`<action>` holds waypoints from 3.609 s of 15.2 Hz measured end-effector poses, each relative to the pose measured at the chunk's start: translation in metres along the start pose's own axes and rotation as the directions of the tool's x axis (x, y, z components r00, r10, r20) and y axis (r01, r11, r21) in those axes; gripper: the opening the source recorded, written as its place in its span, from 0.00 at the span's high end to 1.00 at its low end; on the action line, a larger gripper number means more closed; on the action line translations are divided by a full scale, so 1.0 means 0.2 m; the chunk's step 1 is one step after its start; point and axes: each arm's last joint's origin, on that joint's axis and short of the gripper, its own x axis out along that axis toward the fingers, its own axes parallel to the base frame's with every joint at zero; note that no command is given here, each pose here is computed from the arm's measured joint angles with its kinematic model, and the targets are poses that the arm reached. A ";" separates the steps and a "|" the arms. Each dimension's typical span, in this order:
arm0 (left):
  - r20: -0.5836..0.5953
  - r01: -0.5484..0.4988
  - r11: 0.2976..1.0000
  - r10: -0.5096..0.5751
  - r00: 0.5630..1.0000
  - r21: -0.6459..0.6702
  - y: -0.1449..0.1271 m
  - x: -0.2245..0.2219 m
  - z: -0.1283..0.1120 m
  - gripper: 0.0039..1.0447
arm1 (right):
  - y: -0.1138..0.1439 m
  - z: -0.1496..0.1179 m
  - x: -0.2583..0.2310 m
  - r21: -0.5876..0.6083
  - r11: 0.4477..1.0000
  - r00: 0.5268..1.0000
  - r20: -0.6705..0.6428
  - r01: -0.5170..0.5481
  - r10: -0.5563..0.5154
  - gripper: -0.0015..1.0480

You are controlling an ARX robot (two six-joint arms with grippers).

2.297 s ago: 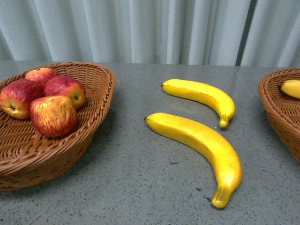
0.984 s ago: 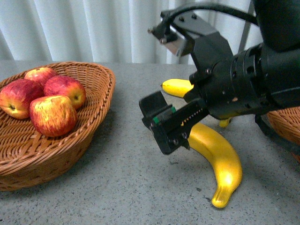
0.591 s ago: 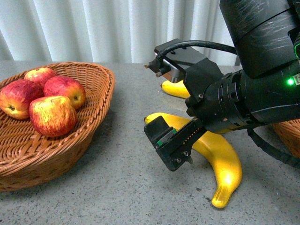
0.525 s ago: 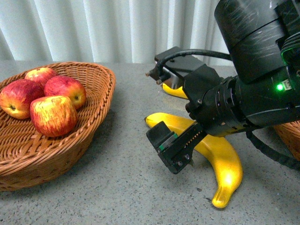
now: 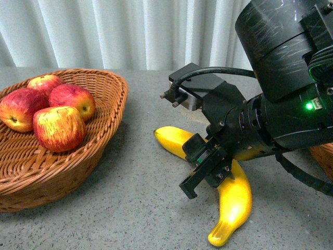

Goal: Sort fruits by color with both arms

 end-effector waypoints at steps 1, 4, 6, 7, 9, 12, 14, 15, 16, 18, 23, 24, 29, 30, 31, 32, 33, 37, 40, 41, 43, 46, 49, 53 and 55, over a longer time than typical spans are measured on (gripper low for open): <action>0.000 0.000 1.000 0.000 1.000 0.000 0.00 0.00 0.00 0.06 | -0.01 0.02 -0.03 0.003 1.000 1.000 0.024 0.001 -0.001 0.69; 0.000 0.000 1.000 0.000 1.000 0.000 0.00 0.00 0.00 0.06 | -0.22 0.16 -0.36 0.086 0.994 0.954 0.288 0.065 -0.087 0.69; 0.000 0.000 1.000 0.000 1.000 0.000 0.00 0.00 0.00 0.06 | -0.44 0.11 -0.56 0.142 0.969 0.913 0.330 0.203 -0.239 0.69; 0.000 0.000 1.000 0.000 1.000 0.000 0.00 0.00 0.00 0.06 | -0.54 0.04 -0.60 0.150 0.953 0.909 0.291 0.264 -0.298 0.69; 0.000 0.000 1.000 0.000 1.000 0.000 0.00 0.00 0.00 0.06 | -0.75 -0.18 -0.69 0.135 0.905 0.890 0.173 0.403 -0.422 0.69; 0.000 0.000 1.000 0.000 1.000 0.000 0.00 0.00 0.00 0.06 | -0.78 -0.44 -0.74 0.069 0.927 0.929 0.024 0.368 -0.371 0.53; 0.000 0.000 1.000 0.000 1.000 0.000 0.00 0.00 0.00 0.06 | -0.75 -0.42 -0.73 0.046 0.938 0.938 0.030 0.345 -0.346 0.43; 0.000 0.000 1.000 0.000 1.000 0.000 0.00 0.00 0.00 0.06 | -0.74 -0.41 -0.74 0.039 0.939 0.938 0.038 0.343 -0.344 0.39; 0.000 0.000 1.000 0.000 1.000 0.000 0.00 0.00 0.00 0.06 | -0.74 -0.41 -0.75 0.037 0.938 0.938 0.042 0.343 -0.345 0.36; 0.000 0.000 1.000 0.000 1.000 0.000 0.00 0.00 0.00 0.06 | -0.74 -0.28 -0.77 0.000 0.934 0.928 0.117 0.357 -0.355 0.13; 0.000 0.000 1.000 0.000 1.000 0.000 0.00 0.00 0.00 0.06 | -0.68 0.18 -0.51 0.045 0.985 0.920 0.352 0.166 -0.171 0.06; 0.000 0.000 1.000 0.000 1.000 0.000 0.00 0.00 0.00 0.06 | -0.65 0.22 -0.39 0.053 0.992 0.935 0.333 0.112 -0.123 0.06; 0.000 0.000 1.000 0.000 1.000 0.000 0.00 0.00 0.00 0.06 | -0.57 0.33 0.06 0.105 0.994 0.982 0.187 -0.010 -0.010 0.06; 0.000 0.000 1.000 0.000 1.000 0.000 0.00 0.00 0.00 0.06 | -0.58 0.32 0.10 0.135 0.991 0.987 0.163 -0.023 0.001 0.06; 0.000 0.000 1.000 0.000 1.000 0.000 0.00 0.00 0.00 0.06 | -0.59 0.32 0.12 0.160 0.987 0.989 0.150 -0.025 0.001 0.06; 0.000 0.000 1.000 0.000 1.000 0.000 0.00 0.00 0.00 0.06 | -0.60 0.31 0.14 0.180 0.984 0.993 0.120 -0.010 -0.012 0.06; 0.000 0.000 1.000 0.000 1.000 0.000 0.00 0.00 0.00 0.06 | -0.61 0.30 0.16 0.187 0.982 0.994 0.100 0.018 -0.037 0.06; 0.000 0.000 1.000 0.000 1.000 0.000 0.00 0.00 0.00 0.06 | -0.62 0.25 0.22 0.152 0.984 0.995 0.016 0.097 -0.100 0.06; 0.000 0.000 1.000 0.000 1.000 0.000 0.00 0.00 0.00 0.06 | -0.61 0.24 0.26 0.113 0.987 0.993 0.014 0.117 -0.119 0.06; 0.000 0.000 1.000 0.000 1.000 0.000 0.00 0.00 0.00 0.06 | -0.60 0.24 0.27 0.099 0.988 0.993 0.007 0.120 -0.121 0.06; 0.000 0.000 1.000 0.000 1.000 0.000 0.00 0.00 0.00 0.06 | -0.58 0.24 0.30 0.071 0.991 0.993 -0.021 0.115 -0.114 0.06; 0.000 0.000 1.000 0.000 1.000 0.000 0.00 0.00 0.00 0.06 | -0.56 0.25 0.32 0.040 0.991 0.990 -0.058 0.128 -0.126 0.18; 0.000 0.000 1.000 0.000 1.000 0.000 0.00 0.00 0.00 0.06 | -0.56 0.25 0.32 0.029 0.990 0.990 -0.042 0.137 -0.136 0.51; 0.000 0.000 1.000 0.000 1.000 0.000 0.00 0.00 0.00 0.06 | -0.65 0.29 0.25 0.131 0.982 0.986 0.080 0.138 -0.149 0.68; 0.000 0.000 1.000 0.000 1.000 0.000 0.00 0.00 0.00 0.06 | -0.76 0.33 0.01 0.249 0.960 0.959 0.217 0.126 -0.182 0.68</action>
